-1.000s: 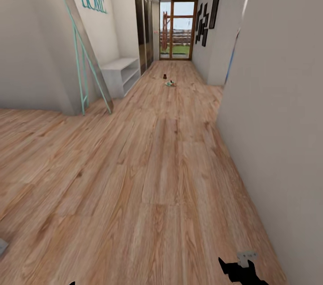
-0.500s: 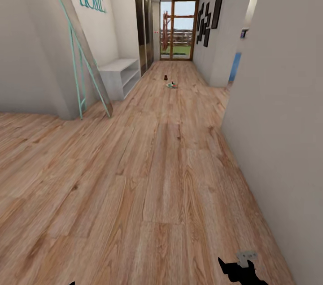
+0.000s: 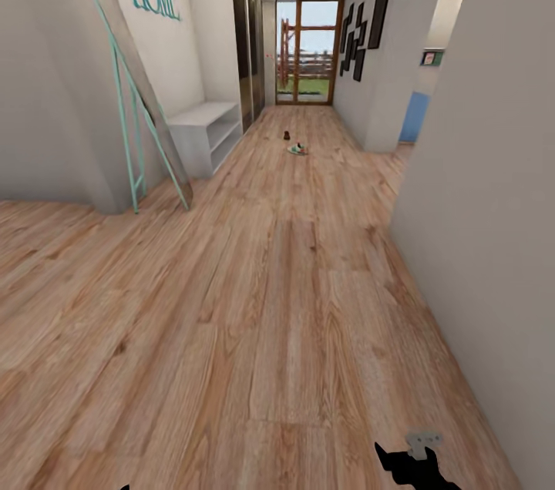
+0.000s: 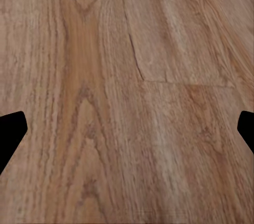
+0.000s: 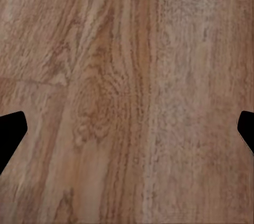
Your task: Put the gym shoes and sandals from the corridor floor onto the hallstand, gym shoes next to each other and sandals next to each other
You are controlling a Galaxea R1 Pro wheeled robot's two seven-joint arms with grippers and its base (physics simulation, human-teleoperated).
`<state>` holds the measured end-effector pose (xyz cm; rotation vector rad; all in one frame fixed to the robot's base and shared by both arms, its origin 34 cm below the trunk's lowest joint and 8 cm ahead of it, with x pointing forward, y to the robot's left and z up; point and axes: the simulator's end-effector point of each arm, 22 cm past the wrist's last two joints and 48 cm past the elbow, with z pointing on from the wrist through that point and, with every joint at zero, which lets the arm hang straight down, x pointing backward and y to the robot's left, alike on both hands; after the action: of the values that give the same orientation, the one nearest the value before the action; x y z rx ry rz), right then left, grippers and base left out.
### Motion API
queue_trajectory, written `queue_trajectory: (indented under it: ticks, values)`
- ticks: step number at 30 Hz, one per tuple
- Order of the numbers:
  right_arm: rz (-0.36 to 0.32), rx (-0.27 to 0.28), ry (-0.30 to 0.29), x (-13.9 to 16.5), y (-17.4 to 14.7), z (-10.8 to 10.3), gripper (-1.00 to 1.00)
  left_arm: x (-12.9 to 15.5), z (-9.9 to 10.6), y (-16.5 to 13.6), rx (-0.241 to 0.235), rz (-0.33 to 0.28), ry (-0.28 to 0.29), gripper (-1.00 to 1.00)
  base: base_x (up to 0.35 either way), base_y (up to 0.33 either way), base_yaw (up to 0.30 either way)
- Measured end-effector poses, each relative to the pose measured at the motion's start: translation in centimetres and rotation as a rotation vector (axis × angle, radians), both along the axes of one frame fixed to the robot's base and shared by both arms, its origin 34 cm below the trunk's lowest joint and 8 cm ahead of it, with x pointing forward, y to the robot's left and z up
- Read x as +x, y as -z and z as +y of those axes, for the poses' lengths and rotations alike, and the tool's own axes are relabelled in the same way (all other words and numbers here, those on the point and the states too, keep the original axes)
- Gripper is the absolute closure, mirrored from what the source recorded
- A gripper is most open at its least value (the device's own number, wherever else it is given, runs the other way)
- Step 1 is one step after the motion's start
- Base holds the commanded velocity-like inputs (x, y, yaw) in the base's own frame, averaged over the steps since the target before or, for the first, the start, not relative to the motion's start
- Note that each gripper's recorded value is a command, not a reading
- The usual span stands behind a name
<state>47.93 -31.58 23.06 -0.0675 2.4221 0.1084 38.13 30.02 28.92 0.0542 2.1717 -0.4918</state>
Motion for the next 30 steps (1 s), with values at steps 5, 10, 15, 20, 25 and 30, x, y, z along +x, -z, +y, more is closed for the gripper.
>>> queue_trajectory:
  ticks: [5, 10, 15, 20, 25, 30]
  values:
    - [0.0, 0.0, 0.0, 0.0, 0.0, 0.0, -1.0, 0.01, -0.01, 0.01, 0.0, 0.0, -0.001, -1.0, 0.337, 0.078, 0.0]
    - [0.0, 0.001, -0.001, 0.0, 0.0, 0.02, -1.0, 0.04, 0.0, 0.0, 0.0, 0.0, -0.002, -1.0, 0.337, 0.078, 0.0]
    - [0.0, 0.001, 0.0, 0.0, 0.0, 0.02, -1.0, 0.02, 0.01, 0.01, 0.0, 0.0, -0.003, -1.0, 0.338, 0.078, 0.0]
    - [0.0, 0.002, 0.0, 0.0, -0.01, 0.02, -1.0, 0.02, -0.07, 0.02, -0.002, 0.001, -0.003, -1.0, 0.337, 0.078, 0.0]
    - [0.0, 0.001, -0.001, 0.0, 0.0, 0.04, -1.0, 0.06, 0.01, 0.0, 0.0, -0.001, -0.003, -1.0, 0.337, 0.078, 0.0]
    - [0.0, 0.001, -0.001, 0.0, 0.0, 0.04, -1.0, 0.03, 0.04, 0.0, 0.0, 0.0, -0.004, -1.0, 0.337, 0.078, 0.0]
